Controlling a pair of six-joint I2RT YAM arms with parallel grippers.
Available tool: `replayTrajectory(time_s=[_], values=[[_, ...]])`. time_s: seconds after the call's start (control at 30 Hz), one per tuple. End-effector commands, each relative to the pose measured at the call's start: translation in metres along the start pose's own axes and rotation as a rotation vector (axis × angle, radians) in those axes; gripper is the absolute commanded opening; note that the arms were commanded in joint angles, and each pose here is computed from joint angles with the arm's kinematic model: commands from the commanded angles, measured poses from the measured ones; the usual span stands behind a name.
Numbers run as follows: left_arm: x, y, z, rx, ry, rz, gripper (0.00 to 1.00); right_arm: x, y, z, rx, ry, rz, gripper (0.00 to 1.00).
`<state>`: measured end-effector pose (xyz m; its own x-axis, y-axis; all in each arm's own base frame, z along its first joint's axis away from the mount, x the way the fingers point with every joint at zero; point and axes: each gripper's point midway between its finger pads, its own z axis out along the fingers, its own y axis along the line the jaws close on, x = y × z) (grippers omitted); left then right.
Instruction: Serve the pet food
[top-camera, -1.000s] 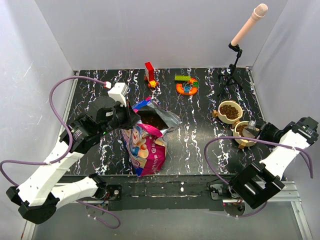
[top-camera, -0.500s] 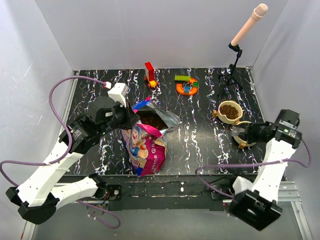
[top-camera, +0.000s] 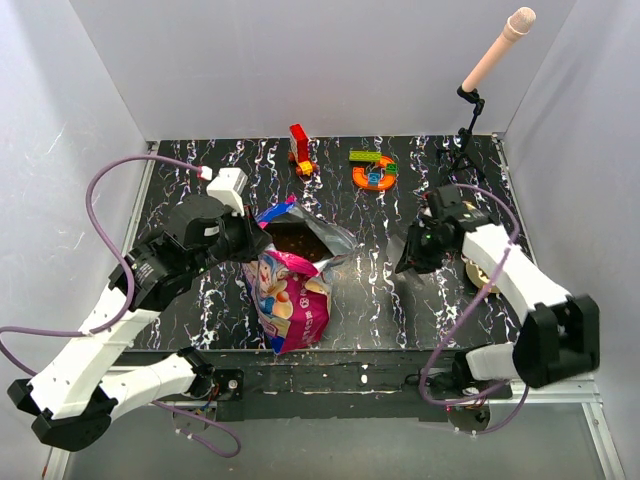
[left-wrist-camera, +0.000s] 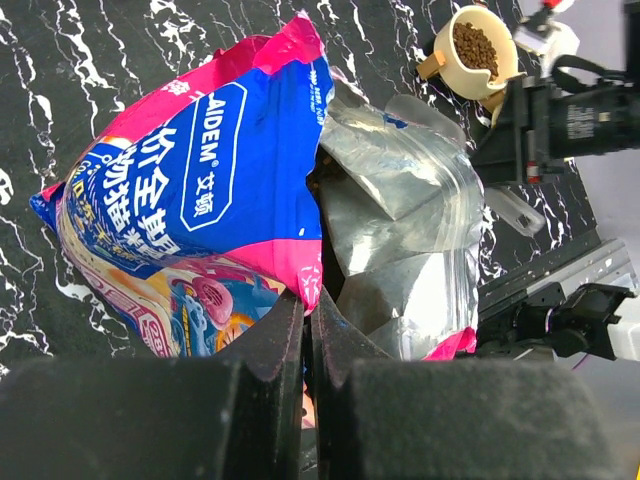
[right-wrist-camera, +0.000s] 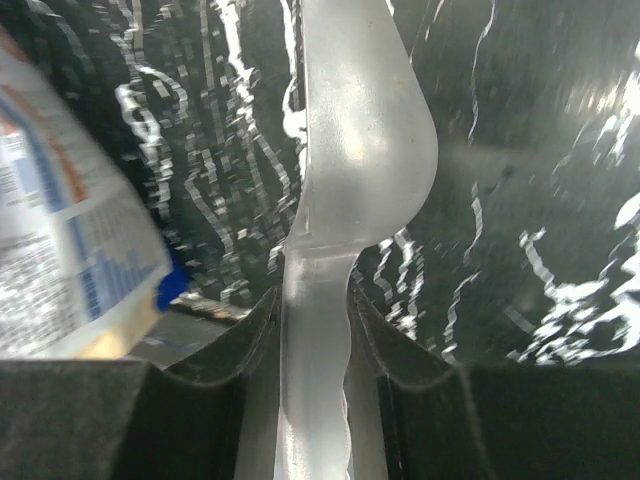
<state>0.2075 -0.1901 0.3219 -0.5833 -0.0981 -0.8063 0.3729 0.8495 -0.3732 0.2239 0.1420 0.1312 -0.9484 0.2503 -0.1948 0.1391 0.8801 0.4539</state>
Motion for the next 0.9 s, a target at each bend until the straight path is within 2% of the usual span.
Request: replayTrajectory(time_s=[0.0,0.13,0.2,0.33,0.5,0.53,0.57,0.63,0.67,0.77,0.83,0.87], values=[[-0.062,-0.028,-0.048,0.119,-0.238,-0.104,0.0,-0.046,-0.011,0.017,0.142,-0.077,-0.359,0.01],[-0.063,-0.027,-0.047,0.104,-0.237,-0.173,0.0,-0.065,-0.034,0.029,0.27,-0.096,-0.454,0.03],[-0.064,-0.025,-0.046,0.09,-0.237,-0.194,0.0,-0.067,-0.037,0.035,0.26,-0.114,-0.493,0.06],[-0.063,-0.02,-0.045,0.056,-0.241,-0.237,0.0,-0.06,-0.039,0.048,0.232,-0.09,-0.514,0.3],[-0.066,-0.019,-0.044,0.046,-0.246,-0.246,0.0,-0.055,-0.031,0.05,0.178,-0.103,-0.472,0.45],[-0.066,-0.02,-0.044,0.05,-0.241,-0.245,0.0,-0.054,-0.027,0.047,0.163,-0.104,-0.463,0.56],[-0.066,-0.021,-0.043,0.053,-0.238,-0.24,0.0,-0.054,-0.027,0.042,0.168,-0.11,-0.457,0.73],[-0.065,-0.021,-0.042,0.052,-0.234,-0.237,0.0,-0.052,-0.027,0.029,0.194,-0.116,-0.454,0.83],[-0.064,-0.021,-0.043,0.057,-0.235,-0.239,0.0,-0.054,-0.031,0.019,0.232,-0.131,-0.446,0.84],[-0.063,-0.022,-0.041,0.063,-0.23,-0.229,0.0,-0.052,-0.024,-0.028,0.303,-0.143,-0.302,0.85],[-0.063,-0.024,-0.038,0.067,-0.224,-0.219,0.0,-0.026,0.009,-0.057,0.202,-0.046,-0.116,0.85],[-0.063,-0.025,-0.037,0.07,-0.22,-0.213,0.0,-0.011,0.037,-0.067,0.097,0.004,-0.022,0.84]])
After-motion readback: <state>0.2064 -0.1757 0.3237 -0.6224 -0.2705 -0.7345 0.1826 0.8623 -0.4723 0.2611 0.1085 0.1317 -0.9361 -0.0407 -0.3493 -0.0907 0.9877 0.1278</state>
